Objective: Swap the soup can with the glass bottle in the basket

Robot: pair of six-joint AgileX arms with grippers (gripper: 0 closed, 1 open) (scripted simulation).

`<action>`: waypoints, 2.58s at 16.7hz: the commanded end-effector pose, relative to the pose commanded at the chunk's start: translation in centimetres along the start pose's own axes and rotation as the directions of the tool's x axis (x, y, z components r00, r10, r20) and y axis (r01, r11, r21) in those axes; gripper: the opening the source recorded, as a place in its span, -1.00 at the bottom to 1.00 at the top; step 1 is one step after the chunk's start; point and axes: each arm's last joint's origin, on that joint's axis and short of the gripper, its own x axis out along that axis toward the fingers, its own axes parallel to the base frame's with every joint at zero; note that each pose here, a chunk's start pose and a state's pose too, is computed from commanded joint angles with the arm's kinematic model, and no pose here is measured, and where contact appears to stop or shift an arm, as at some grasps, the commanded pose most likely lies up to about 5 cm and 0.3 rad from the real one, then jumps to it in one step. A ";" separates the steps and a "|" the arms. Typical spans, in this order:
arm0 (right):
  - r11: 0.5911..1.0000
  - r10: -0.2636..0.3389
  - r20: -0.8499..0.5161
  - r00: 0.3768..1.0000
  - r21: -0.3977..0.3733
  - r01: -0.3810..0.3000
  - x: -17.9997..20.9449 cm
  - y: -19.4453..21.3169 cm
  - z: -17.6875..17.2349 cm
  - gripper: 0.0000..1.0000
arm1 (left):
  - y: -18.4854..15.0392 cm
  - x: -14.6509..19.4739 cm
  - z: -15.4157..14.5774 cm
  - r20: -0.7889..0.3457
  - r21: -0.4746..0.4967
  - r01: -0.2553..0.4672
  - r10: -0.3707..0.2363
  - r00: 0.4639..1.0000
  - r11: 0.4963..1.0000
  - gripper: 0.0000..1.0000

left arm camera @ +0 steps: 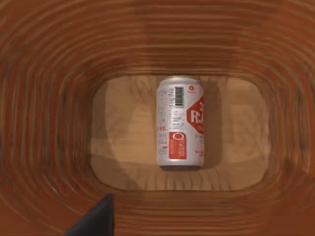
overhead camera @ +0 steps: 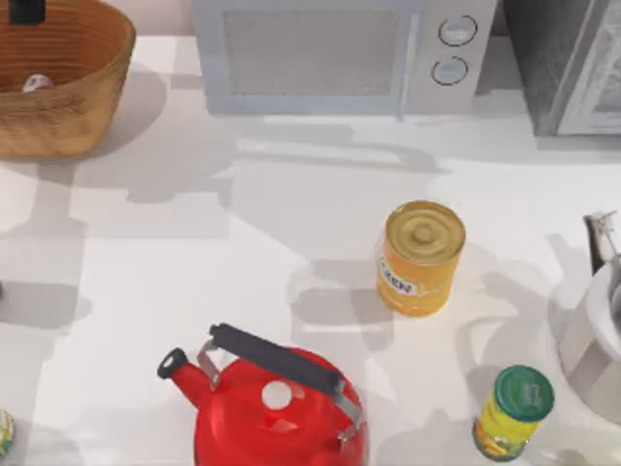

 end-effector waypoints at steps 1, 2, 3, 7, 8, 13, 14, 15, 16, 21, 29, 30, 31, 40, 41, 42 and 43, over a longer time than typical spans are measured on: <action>1.000 0.000 0.000 1.000 0.000 0.000 0.0 0.0 0.0 1.00 | 0.3 2.1 0.6 -0.045 -0.001 0.005 -0.005 0.999 1.000 1.00; 1.000 0.000 0.000 1.000 0.000 0.000 0.0 0.0 0.0 1.00 | 0.6 4.1 1.0 -0.087 -0.003 0.009 -0.009 0.996 1.000 1.00; 1.000 0.000 0.000 1.000 0.000 0.000 0.0 0.0 0.0 1.00 | 0.9 5.9 1.2 -0.125 -0.004 0.013 -0.014 0.992 1.000 1.00; 1.000 0.000 0.000 1.000 0.000 0.000 0.0 0.0 0.0 1.00 | 1.7 11.4 1.2 -0.233 -0.009 0.027 -0.028 0.972 1.000 1.00; 1.000 0.000 0.000 1.000 0.000 0.000 0.0 0.0 0.0 1.00 | 1.8 12.2 1.1 -0.247 -0.010 0.029 -0.031 0.968 1.000 1.00; 1.000 0.000 0.000 1.000 0.000 0.000 0.0 0.0 0.0 1.00 | 1.9 13.0 0.9 -0.262 -0.011 0.031 -0.033 0.965 0.999 1.00; 1.000 0.000 0.000 1.000 0.000 0.000 0.0 0.0 0.0 1.00 | 1.9 13.0 0.9 -0.262 -0.011 0.031 -0.033 0.965 0.999 1.00; 1.000 0.000 0.000 1.000 0.000 0.000 0.0 0.0 0.0 1.00 | 1.5 13.0 1.0 -0.261 -0.005 0.034 -0.034 0.965 0.999 1.00; 1.000 0.000 0.000 1.000 0.000 0.000 0.0 0.0 0.0 1.00 | 1.6 13.1 0.9 -0.261 -0.006 0.034 -0.034 0.965 0.999 1.00; 1.000 0.000 0.000 1.000 0.000 0.000 0.0 0.0 0.0 1.00 | 1.7 17.5 -0.2 -0.262 -0.011 0.031 -0.033 0.964 0.999 1.00; 1.000 0.000 0.000 1.000 0.000 0.000 0.0 0.0 0.0 1.00 | 1.7 18.7 -0.6 -0.262 -0.011 0.031 -0.033 0.965 0.999 0.55; 1.000 0.000 0.000 1.000 0.000 0.000 0.0 0.0 0.0 1.00 | 1.7 18.7 -0.6 -0.262 -0.011 0.031 -0.033 0.965 0.999 0.40; 1.000 0.000 0.000 1.000 0.000 0.000 0.0 0.0 0.0 1.00 | 1.7 18.7 -0.6 -0.262 -0.011 0.031 -0.033 0.965 0.999 0.25; 1.000 0.000 0.000 1.000 0.000 0.000 0.0 0.0 0.0 1.00 | 1.7 18.7 -0.6 -0.262 -0.011 0.031 -0.033 0.965 0.999 -1.00; 1.000 0.000 0.000 1.000 0.000 0.000 0.0 0.0 0.0 1.00 | 1.7 18.7 -0.6 -0.262 -0.011 0.031 -0.033 0.965 0.999 -1.00; 1.000 0.000 0.000 1.000 0.000 0.000 0.0 0.0 0.0 1.00 | 1.7 18.7 -0.6 -0.262 -0.011 0.031 -0.033 0.965 0.999 -1.00; 1.000 0.000 0.000 1.000 0.000 0.000 0.0 0.0 0.0 1.00 | 1.7 18.7 -0.6 -0.262 -0.011 0.031 -0.033 0.965 0.999 -1.00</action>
